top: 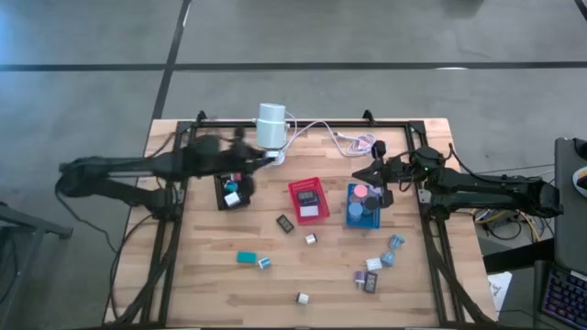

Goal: Pick & Place Office items
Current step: Put the white digital clock into the red bin

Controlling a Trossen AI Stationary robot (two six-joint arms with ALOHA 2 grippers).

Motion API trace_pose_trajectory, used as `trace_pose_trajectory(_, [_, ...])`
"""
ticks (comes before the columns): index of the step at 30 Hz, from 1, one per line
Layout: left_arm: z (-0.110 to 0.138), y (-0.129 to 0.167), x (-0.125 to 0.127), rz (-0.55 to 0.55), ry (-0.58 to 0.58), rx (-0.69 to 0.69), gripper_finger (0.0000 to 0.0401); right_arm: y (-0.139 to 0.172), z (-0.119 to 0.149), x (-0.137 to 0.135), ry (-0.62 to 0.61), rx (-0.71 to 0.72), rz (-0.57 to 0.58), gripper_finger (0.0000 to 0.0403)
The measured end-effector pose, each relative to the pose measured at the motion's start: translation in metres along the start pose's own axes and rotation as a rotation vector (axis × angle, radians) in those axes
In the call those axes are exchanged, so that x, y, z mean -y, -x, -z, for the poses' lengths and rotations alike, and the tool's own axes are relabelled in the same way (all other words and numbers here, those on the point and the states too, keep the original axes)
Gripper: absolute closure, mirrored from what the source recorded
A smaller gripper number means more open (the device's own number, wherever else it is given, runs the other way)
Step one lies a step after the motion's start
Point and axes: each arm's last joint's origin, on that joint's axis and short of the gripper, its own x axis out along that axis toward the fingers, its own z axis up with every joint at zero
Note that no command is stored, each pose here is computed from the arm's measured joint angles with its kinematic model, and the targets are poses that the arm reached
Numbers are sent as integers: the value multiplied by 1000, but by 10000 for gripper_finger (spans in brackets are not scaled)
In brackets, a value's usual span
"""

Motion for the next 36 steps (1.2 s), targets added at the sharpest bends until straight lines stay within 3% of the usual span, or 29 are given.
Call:
trace_pose_trajectory(7, [-12,-75,6,81,-14,-246,369,0,0,0,-1,-3,0,394])
trace_pose_trajectory(16, [4,-139,28,198,-11,-516,369,0,1,0,-10,-6,-1,394])
trace_pose_trajectory(21, [26,-163,42,301,15,-589,369,0,1,0,-17,-7,-2,394])
trace_pose_trajectory(36, [83,-197,68,328,43,-733,369,0,2,0,-7,-21,-2,394])
